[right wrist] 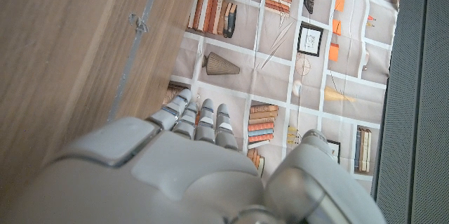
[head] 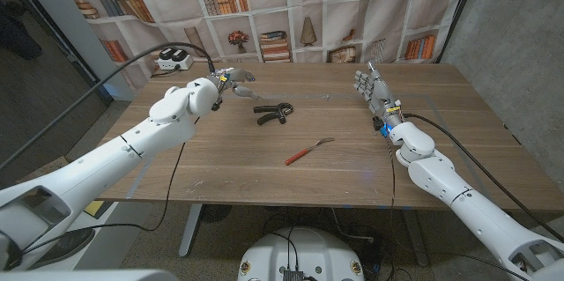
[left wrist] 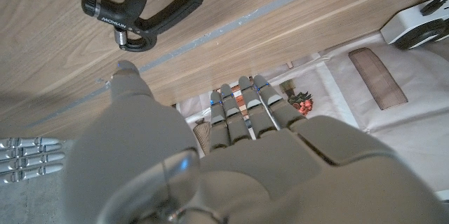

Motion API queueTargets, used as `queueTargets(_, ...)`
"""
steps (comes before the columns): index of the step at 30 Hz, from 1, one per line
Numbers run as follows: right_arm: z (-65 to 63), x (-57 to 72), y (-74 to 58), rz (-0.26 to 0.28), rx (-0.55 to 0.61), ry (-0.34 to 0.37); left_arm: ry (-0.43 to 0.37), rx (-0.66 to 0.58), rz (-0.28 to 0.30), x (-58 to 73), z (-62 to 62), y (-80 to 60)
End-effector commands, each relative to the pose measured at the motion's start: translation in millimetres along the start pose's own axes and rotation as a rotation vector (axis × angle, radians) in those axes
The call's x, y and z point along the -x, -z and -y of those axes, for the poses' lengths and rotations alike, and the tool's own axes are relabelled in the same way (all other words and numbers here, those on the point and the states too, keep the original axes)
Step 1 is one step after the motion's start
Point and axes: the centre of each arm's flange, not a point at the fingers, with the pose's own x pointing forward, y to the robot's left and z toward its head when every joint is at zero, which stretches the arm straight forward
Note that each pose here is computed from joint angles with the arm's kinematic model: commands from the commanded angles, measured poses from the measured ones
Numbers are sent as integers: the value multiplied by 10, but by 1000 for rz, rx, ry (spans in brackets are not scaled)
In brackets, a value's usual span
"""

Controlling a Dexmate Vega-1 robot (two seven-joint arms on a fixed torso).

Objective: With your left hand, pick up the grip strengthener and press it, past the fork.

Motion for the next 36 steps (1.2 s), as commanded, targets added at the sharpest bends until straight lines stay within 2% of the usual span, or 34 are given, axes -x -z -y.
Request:
queueTargets(1,15,42,41,-16,-1,6,74,-141,3,-101,-31,-183)
queueTargets(10,42,82,90,-44,1,13,79,-231,-17,-114,-25,-226)
queueTargets(15,28,87,103,-48,2,5,82,-227,-18,-139,17,-230)
queueTargets(22,-2,93,117,-56,4,1,145,-258,-28,-228,91,-263)
queueTargets(31,-19,101,96,-56,6,-4,156,-267,-26,-270,136,-281)
queueTargets(36,-32,104,84,-60,9,-5,157,-250,-16,-306,211,-269)
